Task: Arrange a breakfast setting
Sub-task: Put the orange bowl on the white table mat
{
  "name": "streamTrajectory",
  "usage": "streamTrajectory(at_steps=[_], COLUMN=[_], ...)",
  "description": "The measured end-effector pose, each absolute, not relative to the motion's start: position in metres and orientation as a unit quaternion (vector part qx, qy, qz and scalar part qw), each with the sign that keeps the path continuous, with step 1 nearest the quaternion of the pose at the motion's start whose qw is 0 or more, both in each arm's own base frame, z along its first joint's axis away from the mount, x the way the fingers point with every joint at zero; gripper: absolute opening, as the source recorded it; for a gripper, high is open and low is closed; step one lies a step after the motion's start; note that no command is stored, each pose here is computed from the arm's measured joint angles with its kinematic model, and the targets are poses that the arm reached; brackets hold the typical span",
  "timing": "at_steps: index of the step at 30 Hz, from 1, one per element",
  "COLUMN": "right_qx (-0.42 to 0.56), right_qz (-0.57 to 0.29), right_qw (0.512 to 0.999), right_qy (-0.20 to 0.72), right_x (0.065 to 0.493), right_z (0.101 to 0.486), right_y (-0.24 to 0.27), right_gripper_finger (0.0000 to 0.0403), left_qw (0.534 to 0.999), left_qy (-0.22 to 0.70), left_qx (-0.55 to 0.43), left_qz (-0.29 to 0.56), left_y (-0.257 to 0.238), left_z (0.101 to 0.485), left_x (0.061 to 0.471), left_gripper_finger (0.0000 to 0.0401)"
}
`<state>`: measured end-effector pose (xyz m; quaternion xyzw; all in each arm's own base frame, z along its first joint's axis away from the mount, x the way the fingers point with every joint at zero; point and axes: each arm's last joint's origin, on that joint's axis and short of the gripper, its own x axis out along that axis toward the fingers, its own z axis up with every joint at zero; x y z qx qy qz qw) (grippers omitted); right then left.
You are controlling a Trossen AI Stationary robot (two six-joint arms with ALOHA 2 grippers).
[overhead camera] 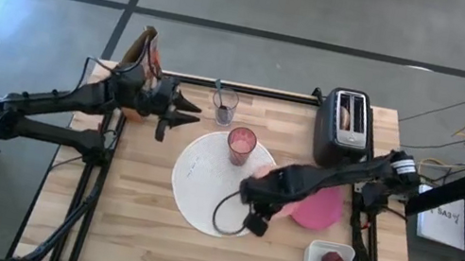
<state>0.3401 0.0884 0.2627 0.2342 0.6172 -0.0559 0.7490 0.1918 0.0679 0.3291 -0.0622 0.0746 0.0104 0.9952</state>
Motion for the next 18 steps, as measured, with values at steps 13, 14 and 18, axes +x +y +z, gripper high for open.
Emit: streamTrajectory(at_steps=[13,14,18], right_qx=[-0.067,-0.093,-0.216], right_qz=[0.095,0.112,0.163], right_qw=[0.812,0.811,0.792], right_qy=[0.571,0.566,0.548], right_x=[0.401,0.405,0.421], right_z=[0.239,0.238,0.23], right_y=[0.129,0.13,0.133], right_gripper_finger=[0.0009,0.0009,0.0009], left_qw=[0.996,0.996,0.997], left_qy=[0.085,0.076,0.058], left_qx=[-0.037,-0.033,-0.029], left_qz=[0.017,0.022,0.039], left_y=[0.055,0.054,0.05], left_z=[0.414,0.419,0.434], left_x=[0.16,0.157,0.143], left_gripper_finger=[0.0107,0.0107,0.0107])
